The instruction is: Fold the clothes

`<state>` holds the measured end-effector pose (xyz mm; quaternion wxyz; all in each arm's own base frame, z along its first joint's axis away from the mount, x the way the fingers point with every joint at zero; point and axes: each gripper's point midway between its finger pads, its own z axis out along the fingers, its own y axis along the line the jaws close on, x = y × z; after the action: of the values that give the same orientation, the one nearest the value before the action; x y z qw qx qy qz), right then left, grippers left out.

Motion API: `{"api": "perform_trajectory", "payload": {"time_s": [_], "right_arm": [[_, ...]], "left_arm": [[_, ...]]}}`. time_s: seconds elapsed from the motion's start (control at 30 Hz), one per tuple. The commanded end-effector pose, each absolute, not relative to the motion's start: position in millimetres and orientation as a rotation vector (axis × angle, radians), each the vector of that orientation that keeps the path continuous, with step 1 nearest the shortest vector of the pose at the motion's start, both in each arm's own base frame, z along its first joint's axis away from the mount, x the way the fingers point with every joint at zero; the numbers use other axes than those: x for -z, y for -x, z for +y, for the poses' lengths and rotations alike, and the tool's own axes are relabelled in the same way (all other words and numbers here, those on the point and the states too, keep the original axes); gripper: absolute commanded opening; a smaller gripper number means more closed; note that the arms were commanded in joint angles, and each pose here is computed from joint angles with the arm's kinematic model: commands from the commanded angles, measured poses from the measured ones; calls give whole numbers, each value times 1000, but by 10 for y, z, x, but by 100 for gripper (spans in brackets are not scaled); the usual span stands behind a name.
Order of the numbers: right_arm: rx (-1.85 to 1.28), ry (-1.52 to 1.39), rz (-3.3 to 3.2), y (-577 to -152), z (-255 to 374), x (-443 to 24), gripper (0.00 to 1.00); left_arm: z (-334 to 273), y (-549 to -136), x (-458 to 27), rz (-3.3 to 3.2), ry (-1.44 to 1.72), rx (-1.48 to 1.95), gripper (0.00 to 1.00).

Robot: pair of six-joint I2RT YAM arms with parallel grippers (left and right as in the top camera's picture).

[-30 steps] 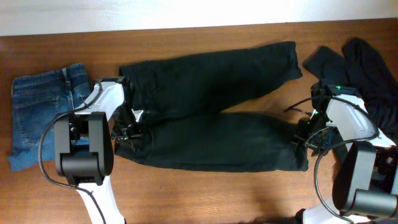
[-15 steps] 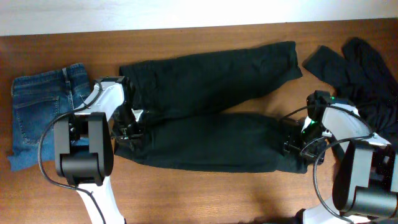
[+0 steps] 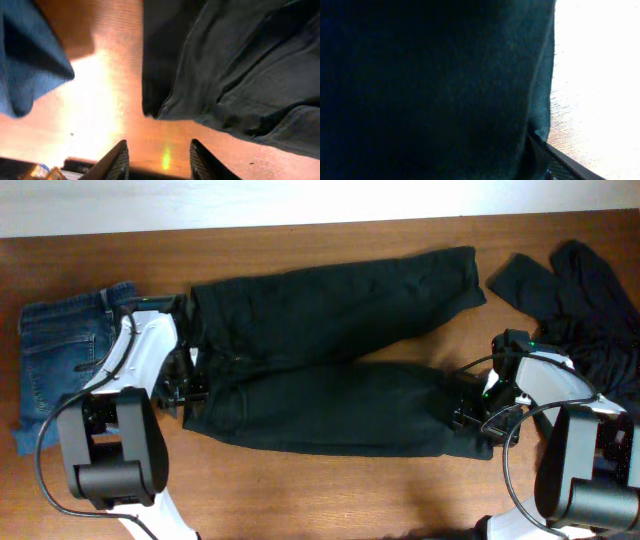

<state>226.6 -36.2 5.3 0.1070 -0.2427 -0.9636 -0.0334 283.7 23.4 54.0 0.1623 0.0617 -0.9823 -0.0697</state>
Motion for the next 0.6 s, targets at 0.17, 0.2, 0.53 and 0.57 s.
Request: {"api": "perform_trajectory", "payload": {"time_s": [0.17,0.2,0.53,0.57], "right_arm": [[143,706,-2856,-2286,-325,-62,76],[144,701,-2857,-2286,-325,-62,76],[146,684,-2861,-2283,-323,-63,76],[146,684,-2861,-2284,-323,-62,76]], "left_arm": [[173,-2711,-498,-2763,-336,147,43],[183,-2702,-482,-2759,-361,150,43],[71,-2691,-157,-2750,-606,-17,50],[63,-2725,-138,-2764,-609,-29,50]]}}
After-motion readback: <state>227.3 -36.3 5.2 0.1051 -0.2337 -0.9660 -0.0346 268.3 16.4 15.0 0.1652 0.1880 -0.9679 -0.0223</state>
